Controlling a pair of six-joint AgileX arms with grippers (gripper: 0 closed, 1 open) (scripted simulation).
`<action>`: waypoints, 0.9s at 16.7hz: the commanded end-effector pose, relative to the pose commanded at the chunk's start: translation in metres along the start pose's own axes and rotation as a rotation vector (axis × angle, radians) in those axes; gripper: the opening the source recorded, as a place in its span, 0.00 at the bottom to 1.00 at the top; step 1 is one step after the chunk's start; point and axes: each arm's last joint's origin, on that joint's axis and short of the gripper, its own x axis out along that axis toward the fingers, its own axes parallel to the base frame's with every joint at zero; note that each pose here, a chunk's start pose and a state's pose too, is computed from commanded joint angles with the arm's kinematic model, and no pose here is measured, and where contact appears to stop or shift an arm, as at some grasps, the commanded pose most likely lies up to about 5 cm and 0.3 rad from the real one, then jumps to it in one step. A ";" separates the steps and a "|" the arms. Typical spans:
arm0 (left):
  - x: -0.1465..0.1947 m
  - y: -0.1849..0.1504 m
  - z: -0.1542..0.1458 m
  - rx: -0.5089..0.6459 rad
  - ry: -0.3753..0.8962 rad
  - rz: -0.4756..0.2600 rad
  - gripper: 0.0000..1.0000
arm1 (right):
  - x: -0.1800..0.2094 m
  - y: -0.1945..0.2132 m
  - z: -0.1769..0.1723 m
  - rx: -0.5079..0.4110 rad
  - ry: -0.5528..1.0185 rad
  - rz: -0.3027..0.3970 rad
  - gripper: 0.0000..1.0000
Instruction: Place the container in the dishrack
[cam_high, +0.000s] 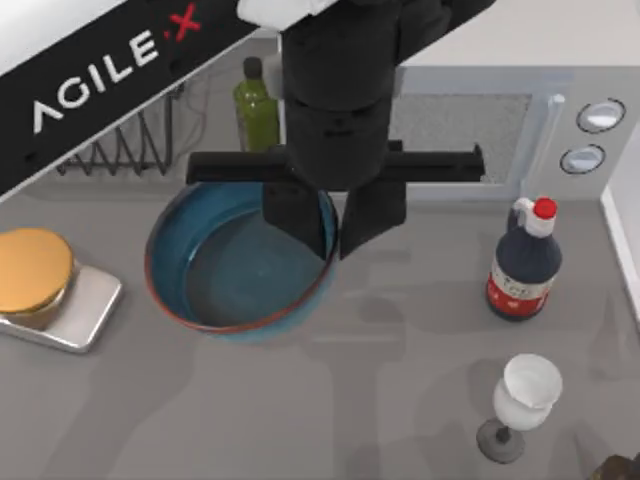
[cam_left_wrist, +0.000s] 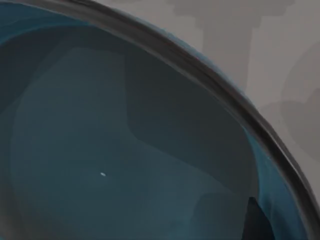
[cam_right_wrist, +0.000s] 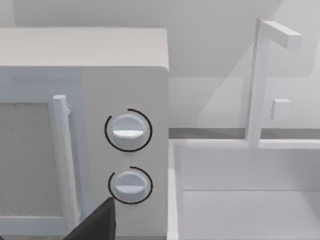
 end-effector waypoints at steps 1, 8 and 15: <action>-0.001 0.001 0.000 0.000 -0.001 -0.001 0.00 | 0.000 0.000 0.000 0.000 0.000 0.000 1.00; -0.011 0.021 0.011 -0.005 -0.047 -0.070 0.00 | 0.000 0.000 0.000 0.000 0.000 0.000 1.00; -0.043 0.142 0.050 -0.031 -0.446 -0.314 0.00 | 0.000 0.000 0.000 0.000 0.000 0.000 1.00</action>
